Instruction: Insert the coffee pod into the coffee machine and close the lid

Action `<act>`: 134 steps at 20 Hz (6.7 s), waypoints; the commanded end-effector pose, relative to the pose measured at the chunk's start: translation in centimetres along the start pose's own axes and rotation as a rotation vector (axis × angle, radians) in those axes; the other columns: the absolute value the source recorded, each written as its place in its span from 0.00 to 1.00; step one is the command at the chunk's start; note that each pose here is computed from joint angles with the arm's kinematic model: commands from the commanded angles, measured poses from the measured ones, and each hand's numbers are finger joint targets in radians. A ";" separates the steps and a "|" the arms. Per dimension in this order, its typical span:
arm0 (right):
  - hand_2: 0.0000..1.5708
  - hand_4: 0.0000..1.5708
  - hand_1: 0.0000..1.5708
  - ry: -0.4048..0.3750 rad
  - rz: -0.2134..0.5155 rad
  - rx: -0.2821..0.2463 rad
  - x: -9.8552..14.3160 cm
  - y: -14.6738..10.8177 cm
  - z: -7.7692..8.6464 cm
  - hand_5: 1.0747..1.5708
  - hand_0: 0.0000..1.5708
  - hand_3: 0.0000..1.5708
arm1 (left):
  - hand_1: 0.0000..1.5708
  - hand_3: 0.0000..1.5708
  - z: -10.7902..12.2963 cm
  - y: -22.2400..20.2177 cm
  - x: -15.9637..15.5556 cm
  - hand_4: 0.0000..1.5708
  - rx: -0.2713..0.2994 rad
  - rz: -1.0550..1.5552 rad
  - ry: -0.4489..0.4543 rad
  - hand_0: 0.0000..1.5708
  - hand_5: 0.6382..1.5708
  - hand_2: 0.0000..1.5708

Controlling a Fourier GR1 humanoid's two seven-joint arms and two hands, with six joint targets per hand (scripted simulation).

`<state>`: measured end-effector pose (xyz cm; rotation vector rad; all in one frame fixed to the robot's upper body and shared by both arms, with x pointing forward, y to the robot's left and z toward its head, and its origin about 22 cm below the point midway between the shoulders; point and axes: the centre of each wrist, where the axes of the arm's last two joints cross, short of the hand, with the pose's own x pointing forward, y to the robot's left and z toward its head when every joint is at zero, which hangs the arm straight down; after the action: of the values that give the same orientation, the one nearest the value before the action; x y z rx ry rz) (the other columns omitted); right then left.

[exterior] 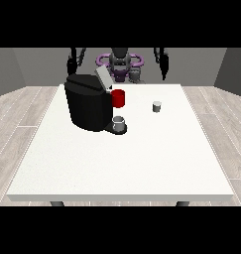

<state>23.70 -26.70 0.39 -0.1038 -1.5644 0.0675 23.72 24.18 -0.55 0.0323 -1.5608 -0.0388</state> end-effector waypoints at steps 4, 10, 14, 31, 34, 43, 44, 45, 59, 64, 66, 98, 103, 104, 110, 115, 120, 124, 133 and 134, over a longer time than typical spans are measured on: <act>0.00 0.08 0.00 0.079 -0.034 0.023 -1.2 -0.9 0.9 1.00 0.00 0.00 | 0.00 0.00 0.9 2.0 0.1 0.19 -0.054 -0.008 -0.061 0.00 1.00 0.00; 0.00 0.06 0.00 -0.031 -0.110 -0.193 0.5 0.7 -0.3 1.00 0.00 0.00 | 0.00 0.00 0.8 2.4 0.0 0.17 -0.075 0.010 -0.139 0.00 1.00 0.00; 0.00 0.17 0.00 -0.053 -0.076 -0.170 -0.7 -0.1 0.2 1.00 0.00 0.00 | 0.00 0.00 0.1 4.1 0.0 0.20 -0.099 -0.135 -0.151 0.00 1.00 0.00; 0.00 0.22 0.00 -0.164 -0.119 -0.063 2.5 3.6 -3.4 1.00 0.00 0.00 | 0.00 0.00 -8.6 9.3 3.0 0.00 -0.043 -0.341 0.034 0.00 1.00 0.00; 0.00 0.22 0.00 -0.149 -0.104 -0.047 3.4 4.8 -3.4 1.00 0.00 0.00 | 0.00 0.00 -9.0 10.0 1.8 0.00 -0.012 -0.360 0.062 0.00 1.00 0.00; 0.00 0.27 0.00 -0.123 -0.049 -0.085 2.1 4.6 -4.8 1.00 0.00 0.00 | 0.00 0.00 -10.9 7.4 0.9 0.00 -0.064 -0.493 0.107 0.00 1.00 0.00; 0.00 0.27 0.00 -0.098 -0.052 -0.074 2.1 4.1 -4.8 1.00 0.00 0.00 | 0.00 0.00 -11.1 7.9 0.7 0.00 -0.063 -0.490 0.140 0.00 1.00 0.07; 0.00 0.27 0.00 -0.130 -0.046 -0.084 1.3 3.7 -5.2 1.00 0.00 0.00 | 0.00 0.00 -11.2 8.2 1.0 0.00 -0.058 -0.506 0.078 0.00 1.00 0.13; 0.00 0.28 0.00 -0.081 -0.067 -0.083 1.1 6.0 -5.2 1.00 0.00 0.00 | 0.38 0.30 -11.8 10.7 0.2 0.00 -0.091 -0.736 0.198 0.38 1.00 0.46; 0.00 0.31 0.00 -0.066 -0.066 -0.076 2.2 6.0 -5.5 1.00 0.00 0.00 | 0.41 0.34 -12.5 9.2 -0.3 0.00 -0.063 -0.805 0.157 0.41 1.00 0.50; 0.00 0.33 0.00 -0.040 -0.079 -0.099 1.4 4.1 -5.5 1.00 0.00 0.00 | 0.44 0.38 -11.5 8.7 -1.9 0.00 -0.078 -0.833 0.170 0.44 1.00 0.53; 0.00 0.31 0.00 -0.006 -0.092 -0.078 -1.5 5.7 -5.7 1.00 0.00 0.00 | 0.79 0.82 -18.3 4.5 8.6 0.36 -0.218 -0.944 -0.149 0.79 1.00 0.84; 0.00 0.32 0.00 0.000 -0.118 -0.073 0.1 5.0 -6.5 1.00 0.00 0.00 | 0.79 0.82 -18.7 4.3 8.9 0.36 -0.198 -0.917 -0.098 0.79 1.00 0.84; 0.00 0.32 0.00 -0.015 -0.137 -0.063 -0.6 4.9 -6.5 1.00 0.00 0.00 | 0.79 0.82 -19.6 4.5 12.0 0.36 -0.192 -0.922 -0.145 0.79 1.00 0.84; 0.00 0.31 0.00 -0.020 -0.099 -0.051 1.0 4.3 -6.9 1.00 0.00 0.00 | 0.64 0.78 -20.4 5.1 15.7 0.35 -0.150 -0.945 -0.160 0.64 1.00 0.76; 0.00 0.33 0.00 -0.138 -0.104 -0.021 2.0 6.7 -7.2 1.00 0.00 0.00 | 0.77 0.76 -21.2 6.6 22.8 0.32 -0.045 -0.886 -0.273 0.77 1.00 0.80; 0.00 0.34 0.00 -0.103 -0.065 -0.045 3.3 6.4 -8.2 1.00 0.00 0.00 | 0.80 0.80 -21.8 2.9 21.8 0.31 -0.090 -0.903 -0.258 0.80 1.00 0.84; 0.00 0.29 0.00 -0.160 -0.084 -0.030 4.9 6.0 -8.2 1.00 0.00 0.00 | 0.82 0.80 -21.7 5.3 22.9 0.33 -0.035 -0.923 -0.291 0.82 1.00 0.85; 0.00 0.34 0.00 -0.148 -0.105 -0.077 4.6 5.1 -9.1 1.00 0.00 0.00 | 0.82 0.78 -22.0 3.7 24.5 0.32 -0.071 -0.942 -0.279 0.82 1.00 0.84; 0.00 0.34 0.00 -0.171 -0.093 -0.022 4.7 6.8 -7.7 1.00 0.00 0.00 | 0.82 0.78 -22.0 4.7 23.1 0.32 -0.030 -0.936 -0.271 0.82 1.00 0.84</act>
<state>32.37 -20.52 4.10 -0.0674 -1.7270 -0.0425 45.95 26.80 23.41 0.7280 -1.7032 -0.8462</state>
